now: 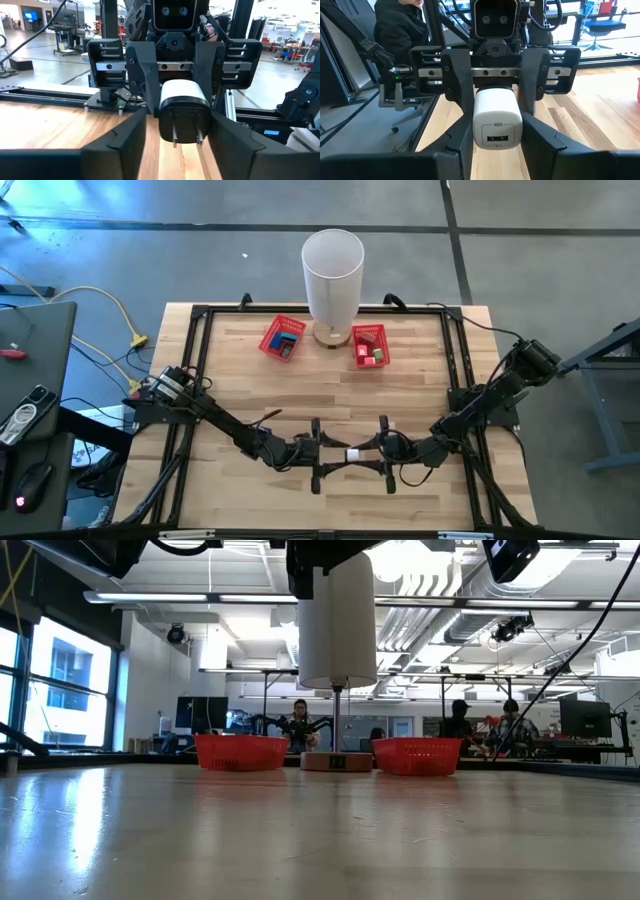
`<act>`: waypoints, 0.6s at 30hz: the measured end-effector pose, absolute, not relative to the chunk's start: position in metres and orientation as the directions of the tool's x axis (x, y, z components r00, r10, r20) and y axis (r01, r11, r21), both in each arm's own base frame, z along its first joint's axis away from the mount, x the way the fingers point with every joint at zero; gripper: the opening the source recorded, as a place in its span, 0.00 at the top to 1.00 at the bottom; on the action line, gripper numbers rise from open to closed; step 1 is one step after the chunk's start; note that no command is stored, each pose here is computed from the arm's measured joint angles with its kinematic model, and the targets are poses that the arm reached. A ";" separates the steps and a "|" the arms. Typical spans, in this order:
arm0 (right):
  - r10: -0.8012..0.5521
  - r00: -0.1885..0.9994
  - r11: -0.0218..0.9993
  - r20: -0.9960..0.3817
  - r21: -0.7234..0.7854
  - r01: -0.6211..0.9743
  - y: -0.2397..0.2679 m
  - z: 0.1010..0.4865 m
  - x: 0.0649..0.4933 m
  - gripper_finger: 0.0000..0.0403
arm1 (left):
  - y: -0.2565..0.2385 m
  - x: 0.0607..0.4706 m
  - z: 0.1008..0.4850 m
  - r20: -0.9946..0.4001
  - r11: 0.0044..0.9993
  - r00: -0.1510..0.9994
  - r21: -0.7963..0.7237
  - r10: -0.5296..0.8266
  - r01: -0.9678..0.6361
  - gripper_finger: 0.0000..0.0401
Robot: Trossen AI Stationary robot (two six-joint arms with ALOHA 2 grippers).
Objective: Sort adapters and digital timers
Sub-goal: Put the white charger adapter into the right red bin
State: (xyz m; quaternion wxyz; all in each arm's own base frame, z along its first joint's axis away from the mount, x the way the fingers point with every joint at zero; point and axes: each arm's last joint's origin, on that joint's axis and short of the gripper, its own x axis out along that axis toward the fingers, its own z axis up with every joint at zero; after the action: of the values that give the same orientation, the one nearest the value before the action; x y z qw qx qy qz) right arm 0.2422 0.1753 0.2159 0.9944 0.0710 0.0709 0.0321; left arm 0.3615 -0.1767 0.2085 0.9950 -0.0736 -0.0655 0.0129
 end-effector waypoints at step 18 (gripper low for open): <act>0.064 0.959 0.988 -0.275 0.154 -0.022 0.186 0.199 0.228 0.70 | -0.189 0.349 0.219 0.141 0.986 0.983 -0.137 0.114 -0.095 0.14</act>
State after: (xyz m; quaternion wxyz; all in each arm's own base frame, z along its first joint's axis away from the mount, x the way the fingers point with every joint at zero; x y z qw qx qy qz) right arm 0.2280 0.1858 0.1994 0.9869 0.0748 0.1410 0.0218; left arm 0.3494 -0.1891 0.2192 0.9937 -0.0648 -0.0744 0.0525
